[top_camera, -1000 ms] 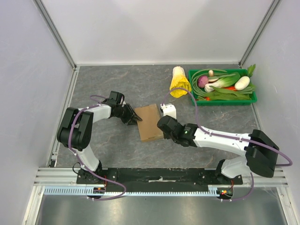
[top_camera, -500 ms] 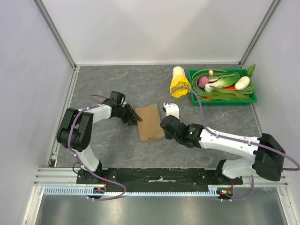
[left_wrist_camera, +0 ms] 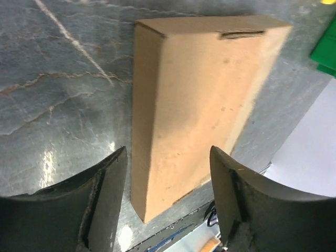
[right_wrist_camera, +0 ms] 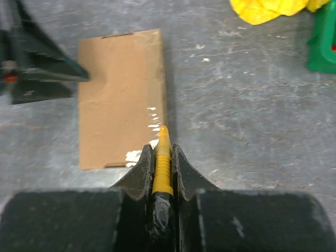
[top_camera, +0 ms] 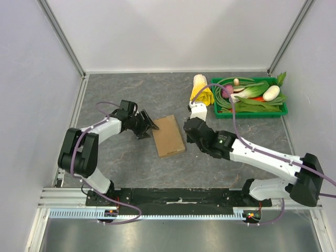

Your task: Unpack the express box

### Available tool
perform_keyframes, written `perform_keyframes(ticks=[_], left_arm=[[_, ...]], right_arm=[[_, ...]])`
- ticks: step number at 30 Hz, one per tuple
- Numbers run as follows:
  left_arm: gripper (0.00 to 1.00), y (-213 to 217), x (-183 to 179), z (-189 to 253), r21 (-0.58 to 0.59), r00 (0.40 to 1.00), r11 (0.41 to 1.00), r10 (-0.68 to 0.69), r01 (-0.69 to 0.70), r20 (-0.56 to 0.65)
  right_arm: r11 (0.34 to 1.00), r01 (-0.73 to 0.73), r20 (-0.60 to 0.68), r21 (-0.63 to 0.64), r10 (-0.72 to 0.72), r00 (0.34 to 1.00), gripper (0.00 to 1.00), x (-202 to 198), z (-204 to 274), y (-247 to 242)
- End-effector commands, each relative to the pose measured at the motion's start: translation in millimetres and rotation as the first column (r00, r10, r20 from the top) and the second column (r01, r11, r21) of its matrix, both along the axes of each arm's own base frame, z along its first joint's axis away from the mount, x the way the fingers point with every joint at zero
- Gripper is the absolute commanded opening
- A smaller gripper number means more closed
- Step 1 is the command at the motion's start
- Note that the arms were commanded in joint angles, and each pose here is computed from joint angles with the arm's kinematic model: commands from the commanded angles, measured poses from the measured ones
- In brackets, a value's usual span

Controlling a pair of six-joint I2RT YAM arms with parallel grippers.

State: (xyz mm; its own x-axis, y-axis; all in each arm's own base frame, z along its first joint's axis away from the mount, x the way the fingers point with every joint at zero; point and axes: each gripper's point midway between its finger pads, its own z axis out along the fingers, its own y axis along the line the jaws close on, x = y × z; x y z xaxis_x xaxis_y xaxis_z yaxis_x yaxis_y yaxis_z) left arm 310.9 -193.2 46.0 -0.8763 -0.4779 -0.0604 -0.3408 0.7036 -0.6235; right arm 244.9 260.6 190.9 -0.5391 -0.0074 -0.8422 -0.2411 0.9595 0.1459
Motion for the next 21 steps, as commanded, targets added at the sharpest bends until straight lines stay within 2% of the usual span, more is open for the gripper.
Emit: perform_keyframes(ticks=[1,3,8,14,21], left_arm=[[0.71,9.3,9.7,39.2,0.055,0.984,0.997,-0.055,0.046,0.167],[0.72,13.7,5.2,45.4,0.081,0.979,0.995,-0.07,0.055,0.191],[0.69,36.5,-22.7,37.0,0.182,0.989,0.983,-0.061,0.036,0.134],[0.65,65.6,-53.7,28.4,0.3,0.994,0.954,-0.045,0.012,0.101],[0.6,74.2,-83.1,15.2,0.309,0.999,0.951,-0.019,0.004,0.045]], right_arm=[[0.987,0.079,0.002,-0.139,-0.079,0.997,0.0,33.1,-18.7,-23.2],[0.981,0.056,-0.035,-0.184,-0.064,0.997,0.0,38.5,-35.9,-19.1],[0.97,-0.013,-0.146,-0.243,-0.024,0.989,0.0,37.9,-71.9,-3.5],[0.978,-0.103,-0.227,-0.18,0.06,0.972,0.0,23.0,-82.1,23.1],[0.967,-0.249,-0.274,-0.047,0.227,0.934,0.0,4.5,-71.6,71.0]])
